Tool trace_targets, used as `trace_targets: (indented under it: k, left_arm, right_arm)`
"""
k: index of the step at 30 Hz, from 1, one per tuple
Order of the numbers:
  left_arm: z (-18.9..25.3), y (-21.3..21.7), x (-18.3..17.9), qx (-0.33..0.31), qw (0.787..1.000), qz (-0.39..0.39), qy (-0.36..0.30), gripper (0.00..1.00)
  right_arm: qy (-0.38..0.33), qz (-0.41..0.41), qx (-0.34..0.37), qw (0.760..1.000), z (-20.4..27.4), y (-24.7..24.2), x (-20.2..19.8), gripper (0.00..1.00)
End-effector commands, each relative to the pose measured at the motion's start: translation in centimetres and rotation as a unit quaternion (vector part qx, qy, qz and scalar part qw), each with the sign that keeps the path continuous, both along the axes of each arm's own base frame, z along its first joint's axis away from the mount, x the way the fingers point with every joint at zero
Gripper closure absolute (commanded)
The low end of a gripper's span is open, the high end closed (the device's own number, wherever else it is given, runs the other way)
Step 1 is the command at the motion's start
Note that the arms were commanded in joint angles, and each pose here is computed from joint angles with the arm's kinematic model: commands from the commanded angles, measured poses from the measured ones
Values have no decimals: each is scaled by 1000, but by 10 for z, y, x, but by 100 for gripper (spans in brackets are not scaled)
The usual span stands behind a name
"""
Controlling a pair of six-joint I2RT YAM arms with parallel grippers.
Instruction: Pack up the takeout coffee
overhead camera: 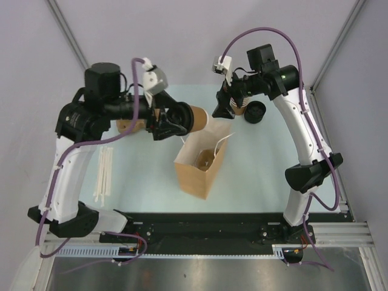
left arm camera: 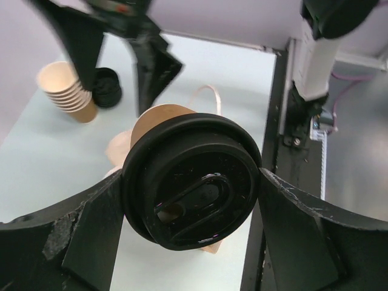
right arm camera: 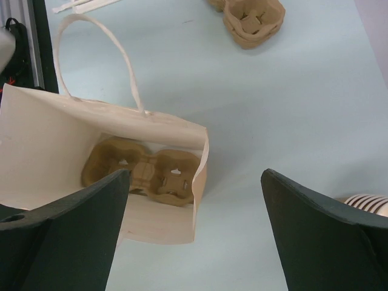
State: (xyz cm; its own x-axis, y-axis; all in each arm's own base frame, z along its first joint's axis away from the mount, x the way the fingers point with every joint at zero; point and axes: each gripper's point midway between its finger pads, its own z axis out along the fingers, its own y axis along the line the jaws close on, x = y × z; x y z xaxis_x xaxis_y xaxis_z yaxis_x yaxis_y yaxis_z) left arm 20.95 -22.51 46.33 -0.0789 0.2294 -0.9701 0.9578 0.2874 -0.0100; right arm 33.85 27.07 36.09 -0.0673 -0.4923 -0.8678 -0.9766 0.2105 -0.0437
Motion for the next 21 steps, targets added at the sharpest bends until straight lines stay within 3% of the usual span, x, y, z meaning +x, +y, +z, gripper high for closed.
trace_targets:
  k: [1,8,13,21]
  left_arm:
    - [-26,-21,0,71,997,-20,-34,62]
    - [-92,-49,17,145,989,-12,1,66]
    - [-124,-55,24,164,986,0,28,67]
    - [-163,-65,25,204,978,-22,19,67]
  right_arm:
    - [21,-31,7,999,2,-2,8,7]
    - [65,-54,-16,996,-21,-4,15,21]
    - [96,-49,-23,994,-38,-1,13,29]
    - [130,-53,-34,990,-56,1,13,39]
